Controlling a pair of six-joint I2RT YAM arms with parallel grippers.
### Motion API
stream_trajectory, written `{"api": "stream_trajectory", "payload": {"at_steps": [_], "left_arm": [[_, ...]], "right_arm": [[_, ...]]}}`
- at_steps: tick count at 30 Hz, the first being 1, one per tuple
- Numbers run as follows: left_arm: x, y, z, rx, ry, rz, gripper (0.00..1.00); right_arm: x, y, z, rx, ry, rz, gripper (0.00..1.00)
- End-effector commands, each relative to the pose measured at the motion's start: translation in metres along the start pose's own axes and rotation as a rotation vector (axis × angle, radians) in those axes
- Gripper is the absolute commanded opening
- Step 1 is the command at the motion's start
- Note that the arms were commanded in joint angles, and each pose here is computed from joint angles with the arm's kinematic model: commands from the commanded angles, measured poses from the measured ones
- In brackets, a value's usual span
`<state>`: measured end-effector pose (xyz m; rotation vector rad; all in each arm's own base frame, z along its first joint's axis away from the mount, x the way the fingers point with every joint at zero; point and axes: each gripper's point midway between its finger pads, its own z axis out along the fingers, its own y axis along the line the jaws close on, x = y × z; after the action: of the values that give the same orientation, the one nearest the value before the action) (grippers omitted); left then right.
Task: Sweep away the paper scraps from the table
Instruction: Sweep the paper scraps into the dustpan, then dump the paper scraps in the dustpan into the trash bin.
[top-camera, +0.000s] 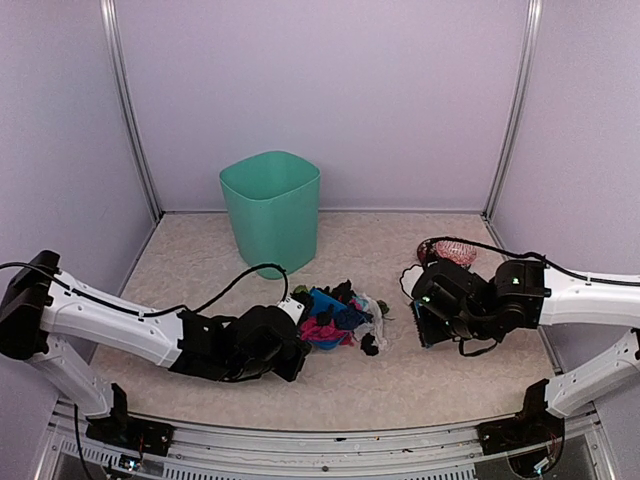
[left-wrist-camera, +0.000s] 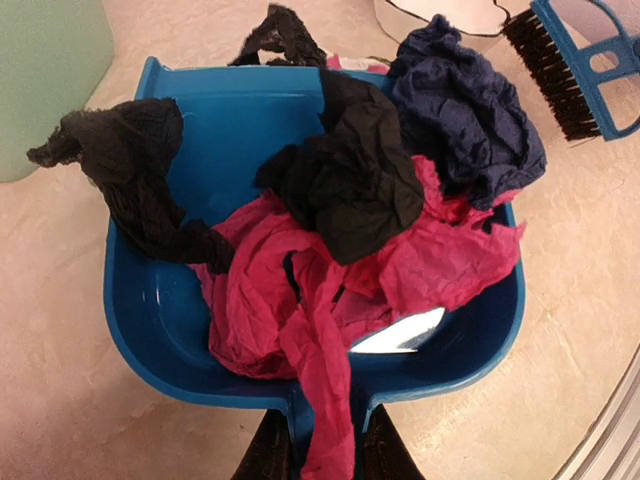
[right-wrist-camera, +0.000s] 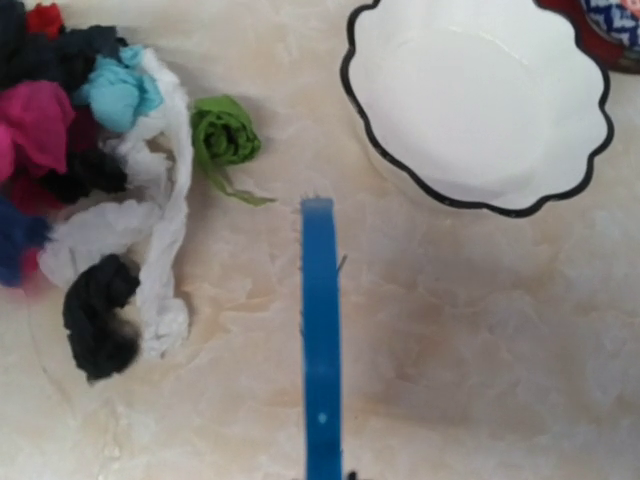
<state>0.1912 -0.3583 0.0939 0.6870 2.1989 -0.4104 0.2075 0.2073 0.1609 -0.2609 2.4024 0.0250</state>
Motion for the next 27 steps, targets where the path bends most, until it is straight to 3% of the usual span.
{"api": "stream_trajectory", "payload": {"at_steps": [1,27], "left_arm": [[-0.034,0.011,-0.018,-0.041,-0.047,-0.004,0.0],[-0.198,0.07,-0.096,0.016,-0.096,-0.039,0.0]], "right_arm": [[-0.008,0.003,0.004,-0.058,-0.039,0.07,0.0],[-0.015,0.01,0.024,-0.09,-0.048,0.056,0.0]]}}
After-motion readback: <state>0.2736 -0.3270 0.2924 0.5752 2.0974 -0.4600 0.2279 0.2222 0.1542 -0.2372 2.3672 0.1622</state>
